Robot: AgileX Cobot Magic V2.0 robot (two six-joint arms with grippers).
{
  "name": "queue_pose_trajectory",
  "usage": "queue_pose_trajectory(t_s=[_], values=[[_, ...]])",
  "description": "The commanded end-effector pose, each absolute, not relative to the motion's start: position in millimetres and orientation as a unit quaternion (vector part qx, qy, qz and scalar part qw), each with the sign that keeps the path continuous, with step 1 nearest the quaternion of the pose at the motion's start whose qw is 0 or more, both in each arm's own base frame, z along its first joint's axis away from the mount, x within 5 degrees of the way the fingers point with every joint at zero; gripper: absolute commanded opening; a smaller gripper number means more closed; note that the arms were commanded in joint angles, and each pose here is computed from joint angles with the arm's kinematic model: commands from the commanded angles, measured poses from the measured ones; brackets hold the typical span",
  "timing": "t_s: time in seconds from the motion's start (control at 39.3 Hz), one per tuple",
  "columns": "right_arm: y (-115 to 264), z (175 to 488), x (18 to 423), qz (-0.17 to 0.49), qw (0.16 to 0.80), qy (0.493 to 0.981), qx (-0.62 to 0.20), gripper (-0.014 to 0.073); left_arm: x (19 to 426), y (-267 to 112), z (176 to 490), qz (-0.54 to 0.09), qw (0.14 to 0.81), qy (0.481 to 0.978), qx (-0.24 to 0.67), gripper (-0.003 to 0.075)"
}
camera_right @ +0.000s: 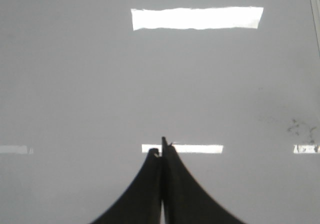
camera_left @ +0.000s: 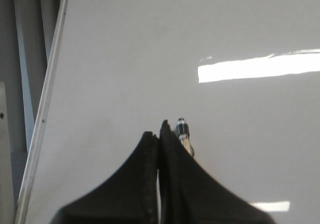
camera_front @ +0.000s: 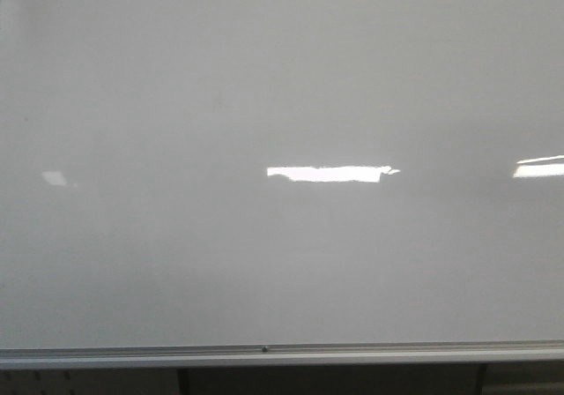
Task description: Write number 2 on whiteboard
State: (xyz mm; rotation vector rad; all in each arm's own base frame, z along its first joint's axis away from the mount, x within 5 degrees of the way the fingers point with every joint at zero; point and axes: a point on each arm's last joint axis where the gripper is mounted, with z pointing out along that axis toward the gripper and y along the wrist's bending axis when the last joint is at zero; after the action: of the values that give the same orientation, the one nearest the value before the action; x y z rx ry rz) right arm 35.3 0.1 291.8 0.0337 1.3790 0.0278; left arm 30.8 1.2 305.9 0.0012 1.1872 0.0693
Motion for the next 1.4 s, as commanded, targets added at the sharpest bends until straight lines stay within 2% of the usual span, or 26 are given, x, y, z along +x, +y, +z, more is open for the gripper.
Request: queue_pose_trajectory(t_s=[0.0,0.18,0.38,0.71,0.94,1.12,1.19,1.25,1.32,1.37], values=[[0,330,33,0.002,0.788,0.616,0.011,-0.0069,24,1,346,0.026,0.843,0.538,-0.001,-0.0020],[0,364,46,0.003,0.764,0.646,0.010,-0.0069,34,1,381,0.025,0.805,0.592,0.001,-0.0020],[-1,380,72,0.003,0.734,0.679,0.011,-0.0069,65,2,387,0.022,0.729,0.684,0.001,-0.0020],[-1,350,123,0.005,0.619,0.785,0.012,-0.0069,111,3,357,0.015,0.607,0.794,0.000,-0.0020],[-2,329,149,0.007,0.549,0.836,0.014,-0.0069,128,3,347,0.013,0.571,0.821,0.000,-0.0020],[-2,321,157,0.007,0.525,0.851,0.014,-0.0055,141,4,338,0.012,0.545,0.838,0.000,-0.0019],[-2,321,158,0.004,0.526,0.850,0.009,0.0017,146,4,335,0.011,0.537,0.844,-0.001,-0.0014],[-2,321,158,0.001,0.526,0.850,0.005,0.0119,149,4,333,0.009,0.531,0.848,-0.002,0.0013],[-2,321,158,0.000,0.526,0.851,0.003,0.0290,151,3,332,0.003,0.528,0.849,-0.005,0.0109],[-2,321,157,0.000,0.525,0.851,0.003,0.0420,152,3,332,0.001,0.530,0.848,-0.007,0.0224]])
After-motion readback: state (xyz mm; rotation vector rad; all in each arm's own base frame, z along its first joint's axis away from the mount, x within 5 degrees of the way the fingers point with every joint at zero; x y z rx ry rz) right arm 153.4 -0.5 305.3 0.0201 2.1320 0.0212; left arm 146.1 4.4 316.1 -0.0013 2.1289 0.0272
